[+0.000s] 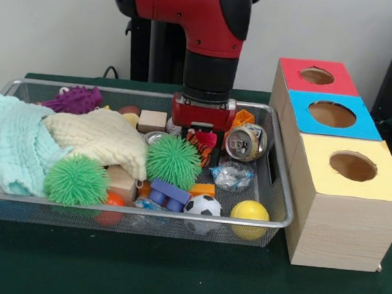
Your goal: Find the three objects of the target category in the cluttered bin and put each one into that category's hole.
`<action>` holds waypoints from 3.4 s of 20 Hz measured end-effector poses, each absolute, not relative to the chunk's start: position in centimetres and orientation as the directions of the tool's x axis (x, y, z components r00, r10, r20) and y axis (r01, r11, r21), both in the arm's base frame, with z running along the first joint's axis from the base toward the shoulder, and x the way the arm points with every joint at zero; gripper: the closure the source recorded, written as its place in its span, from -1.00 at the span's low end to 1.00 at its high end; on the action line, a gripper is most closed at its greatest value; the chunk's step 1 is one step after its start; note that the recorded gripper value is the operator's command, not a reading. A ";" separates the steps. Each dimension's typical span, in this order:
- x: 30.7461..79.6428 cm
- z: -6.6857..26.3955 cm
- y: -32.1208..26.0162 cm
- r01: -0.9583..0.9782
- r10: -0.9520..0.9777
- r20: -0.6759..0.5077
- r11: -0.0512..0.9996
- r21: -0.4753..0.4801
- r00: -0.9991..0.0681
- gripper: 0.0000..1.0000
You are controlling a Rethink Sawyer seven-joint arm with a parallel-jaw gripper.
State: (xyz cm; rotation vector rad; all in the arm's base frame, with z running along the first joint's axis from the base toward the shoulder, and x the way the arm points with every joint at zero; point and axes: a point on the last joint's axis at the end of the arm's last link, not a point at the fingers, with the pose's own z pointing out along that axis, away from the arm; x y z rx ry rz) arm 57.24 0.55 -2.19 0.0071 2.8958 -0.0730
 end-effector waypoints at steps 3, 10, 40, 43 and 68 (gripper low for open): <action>57.4 -2.8 0.4 0.029 0.024 -0.242 0.999 -0.017 -0.970 -1.00; 57.9 -4.6 2.0 0.041 0.072 -0.287 0.993 0.113 -0.955 -1.00; 56.7 -5.4 5.6 0.036 0.129 -0.282 0.949 0.313 -0.951 1.00; 56.7 -5.2 6.7 0.011 0.103 -0.285 0.952 0.305 -0.953 1.00; 55.6 -4.7 6.7 -0.044 0.013 -0.281 0.980 0.195 -0.959 -1.00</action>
